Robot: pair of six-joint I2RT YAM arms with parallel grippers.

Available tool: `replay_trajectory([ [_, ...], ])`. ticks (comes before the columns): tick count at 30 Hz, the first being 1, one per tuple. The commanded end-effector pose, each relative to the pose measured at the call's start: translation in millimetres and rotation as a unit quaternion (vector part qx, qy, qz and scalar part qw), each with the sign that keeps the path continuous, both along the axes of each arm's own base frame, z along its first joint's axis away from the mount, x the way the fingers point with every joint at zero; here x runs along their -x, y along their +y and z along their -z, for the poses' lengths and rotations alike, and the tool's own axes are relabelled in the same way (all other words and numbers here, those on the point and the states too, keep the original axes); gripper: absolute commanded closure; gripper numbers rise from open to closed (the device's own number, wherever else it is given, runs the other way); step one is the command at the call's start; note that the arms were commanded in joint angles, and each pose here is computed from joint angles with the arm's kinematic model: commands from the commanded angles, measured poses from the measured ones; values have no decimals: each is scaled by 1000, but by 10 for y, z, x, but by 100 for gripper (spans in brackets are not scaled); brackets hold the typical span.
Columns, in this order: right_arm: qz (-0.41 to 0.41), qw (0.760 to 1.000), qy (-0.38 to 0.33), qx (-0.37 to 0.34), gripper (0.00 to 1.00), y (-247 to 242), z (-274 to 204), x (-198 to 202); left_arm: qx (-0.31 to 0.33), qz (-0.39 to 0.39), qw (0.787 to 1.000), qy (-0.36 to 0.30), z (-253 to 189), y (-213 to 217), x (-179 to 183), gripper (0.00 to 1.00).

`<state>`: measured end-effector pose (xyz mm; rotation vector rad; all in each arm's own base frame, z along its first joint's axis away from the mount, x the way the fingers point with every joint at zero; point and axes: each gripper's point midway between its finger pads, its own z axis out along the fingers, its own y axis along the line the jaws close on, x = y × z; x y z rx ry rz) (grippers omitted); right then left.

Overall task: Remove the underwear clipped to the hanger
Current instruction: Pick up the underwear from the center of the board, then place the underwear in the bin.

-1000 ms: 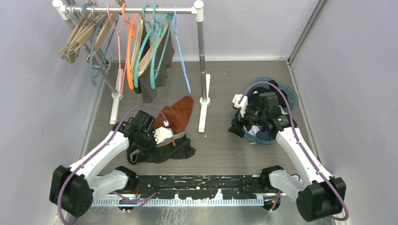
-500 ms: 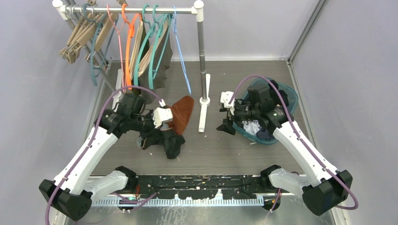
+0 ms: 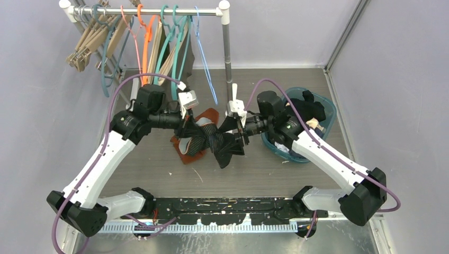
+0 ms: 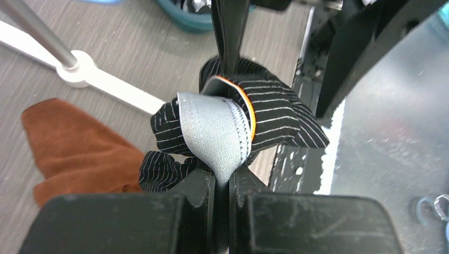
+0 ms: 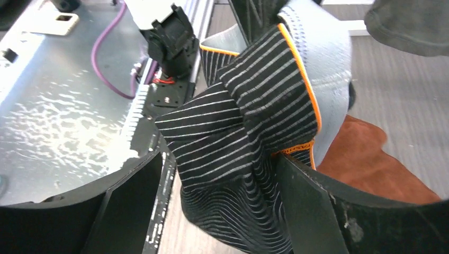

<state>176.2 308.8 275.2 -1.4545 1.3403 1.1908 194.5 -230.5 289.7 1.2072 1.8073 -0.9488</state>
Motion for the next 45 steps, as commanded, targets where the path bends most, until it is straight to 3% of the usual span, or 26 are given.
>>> replay_trajectory([
  [1, -33, 997, 32, -64, 19, 128, -320, 117, 103, 11, 994, 33, -410, -267, 17, 100],
  [9, -46, 993, 77, -73, 60, 207, -280, 137, 134, 16, 989, 63, -439, -316, 88, 100],
  [11, -45, 993, 79, -77, 74, 205, -294, 143, 142, 19, 987, 68, -421, -321, 111, 93],
  [13, -37, 993, 76, -79, 96, 184, -294, 114, 147, 22, 987, 69, -404, -308, 126, 86],
  [14, -29, 994, 72, -81, 99, 157, -302, 81, 149, 22, 986, 68, -392, -294, 135, 82],
  [21, 72, 991, 32, -104, 99, -341, -391, -243, 170, 6, 984, 43, -516, -90, 184, 40],
  [27, 221, 972, -54, -60, 99, -938, -613, -515, 165, -7, 986, -1, -697, 119, 247, 16],
  [32, 392, 909, -142, -11, 99, -1581, -878, -780, 148, -28, 987, -53, -900, 344, 340, 6],
  [39, 613, 766, -182, 69, 99, -2564, -917, -1189, 112, -101, 980, -127, -1153, 620, 318, 2],
  [45, 634, 743, -125, 173, 99, -2777, -223, -1340, 85, -184, 968, -148, -1159, 834, 132, 2],
])
